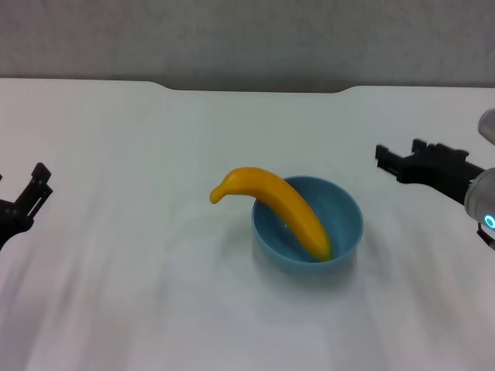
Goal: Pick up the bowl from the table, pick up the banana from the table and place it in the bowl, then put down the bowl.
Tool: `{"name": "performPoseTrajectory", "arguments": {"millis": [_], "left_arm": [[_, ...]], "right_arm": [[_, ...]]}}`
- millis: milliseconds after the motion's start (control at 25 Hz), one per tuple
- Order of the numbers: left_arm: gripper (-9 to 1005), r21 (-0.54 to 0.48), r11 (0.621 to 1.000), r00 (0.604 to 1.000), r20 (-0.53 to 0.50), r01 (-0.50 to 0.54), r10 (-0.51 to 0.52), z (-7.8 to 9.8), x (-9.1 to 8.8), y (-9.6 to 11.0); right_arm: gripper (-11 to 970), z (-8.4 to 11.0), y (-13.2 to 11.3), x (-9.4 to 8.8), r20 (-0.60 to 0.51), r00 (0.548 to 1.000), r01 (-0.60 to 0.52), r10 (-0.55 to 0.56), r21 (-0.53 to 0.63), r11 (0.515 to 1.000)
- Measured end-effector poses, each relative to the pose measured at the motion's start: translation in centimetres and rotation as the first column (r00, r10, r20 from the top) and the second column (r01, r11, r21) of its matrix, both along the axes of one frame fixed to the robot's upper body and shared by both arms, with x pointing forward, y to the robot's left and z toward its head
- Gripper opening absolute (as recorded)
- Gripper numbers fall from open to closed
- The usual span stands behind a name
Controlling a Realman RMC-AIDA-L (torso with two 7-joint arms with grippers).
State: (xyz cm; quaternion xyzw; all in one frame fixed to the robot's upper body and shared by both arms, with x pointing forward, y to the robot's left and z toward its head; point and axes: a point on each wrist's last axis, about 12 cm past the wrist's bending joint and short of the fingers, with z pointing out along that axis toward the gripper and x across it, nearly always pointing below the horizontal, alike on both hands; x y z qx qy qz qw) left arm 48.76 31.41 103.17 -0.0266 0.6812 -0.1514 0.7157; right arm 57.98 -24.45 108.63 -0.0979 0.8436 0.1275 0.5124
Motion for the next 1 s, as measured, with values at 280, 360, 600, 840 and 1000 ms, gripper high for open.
{"name": "performPoseTrajectory", "arguments": {"millis": [280, 360, 600, 840, 1000], "left_arm": [[873, 0.027, 0.999, 0.999, 0.027, -0.031, 0.030, -0.4, -0.8, 0.6], [873, 0.054, 0.998, 0.998, 0.043, -0.041, 0.039, -0.6, -1.2, 0.9], [872, 0.134, 0.990, 0.998, 0.055, -0.036, 0.028, -1.0, -1.6, 0.9], [872, 0.185, 0.983, 0.999, 0.036, 0.008, -0.015, -1.8, -2.7, 0.4], [872, 0.195, 0.979, 0.997, 0.023, 0.063, -0.069, -2.2, -3.4, -0.5]], "right_arm": [[681, -1.0, 0.5, -2.6, 0.228, 0.964, 0.155, -0.135, -0.072, 0.985], [681, -1.5, 0.7, -3.5, 0.294, 0.945, 0.184, -0.145, -0.111, 0.977], [681, -3.2, 1.1, -7.1, 0.561, 0.821, 0.268, -0.107, -0.211, 0.940], [681, -4.8, 0.5, -9.9, 0.622, 0.775, 0.222, -0.111, -0.103, 0.970], [681, -5.5, 0.3, -10.5, 0.614, 0.786, 0.183, -0.067, -0.127, 0.975]]}}
